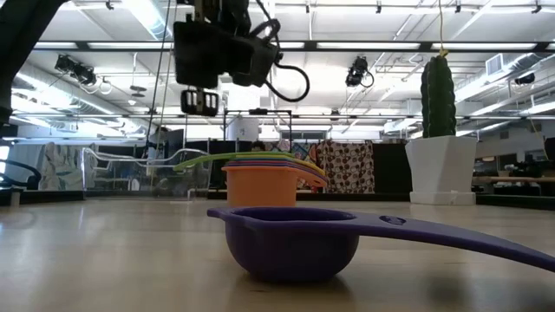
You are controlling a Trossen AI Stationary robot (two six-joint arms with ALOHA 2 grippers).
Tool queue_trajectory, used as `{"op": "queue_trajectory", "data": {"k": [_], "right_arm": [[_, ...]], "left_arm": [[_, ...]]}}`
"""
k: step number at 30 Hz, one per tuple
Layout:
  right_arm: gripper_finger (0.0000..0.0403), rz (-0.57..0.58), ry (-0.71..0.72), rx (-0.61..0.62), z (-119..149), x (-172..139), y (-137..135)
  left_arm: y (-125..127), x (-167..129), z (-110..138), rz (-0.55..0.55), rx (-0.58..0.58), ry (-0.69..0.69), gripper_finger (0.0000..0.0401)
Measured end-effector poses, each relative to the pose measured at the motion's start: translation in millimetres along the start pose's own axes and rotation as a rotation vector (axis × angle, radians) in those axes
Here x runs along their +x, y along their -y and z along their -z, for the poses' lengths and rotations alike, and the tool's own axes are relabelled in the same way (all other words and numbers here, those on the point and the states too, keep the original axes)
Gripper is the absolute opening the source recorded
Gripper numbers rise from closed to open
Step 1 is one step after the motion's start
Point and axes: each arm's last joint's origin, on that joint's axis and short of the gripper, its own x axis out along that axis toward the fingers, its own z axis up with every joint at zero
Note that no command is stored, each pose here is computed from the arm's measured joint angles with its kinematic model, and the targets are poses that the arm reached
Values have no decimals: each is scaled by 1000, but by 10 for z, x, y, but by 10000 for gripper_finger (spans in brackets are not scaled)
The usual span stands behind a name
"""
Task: Nest measuring cups in basket
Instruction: Stack the green nest measuring cup on top of the yellow nest measuring cup
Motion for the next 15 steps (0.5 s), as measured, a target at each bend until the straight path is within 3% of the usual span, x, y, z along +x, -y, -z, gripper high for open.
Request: {"op": "queue_trajectory", "data": {"k": [3, 7, 11, 15], "right_arm": [[88, 30, -70, 13, 70, 11, 35], [17, 41, -143, 3, 171, 108, 71], [12, 65, -245, 2, 342, 278, 121], [6, 48, -353, -17, 559, 486, 147]], "left_arm": [[91, 109, -20, -5, 1, -30, 16], [234, 287, -53, -18, 2, -68, 8], [364, 463, -105, -49, 1, -78, 6], [426, 577, -162, -152, -46, -56, 4]]}}
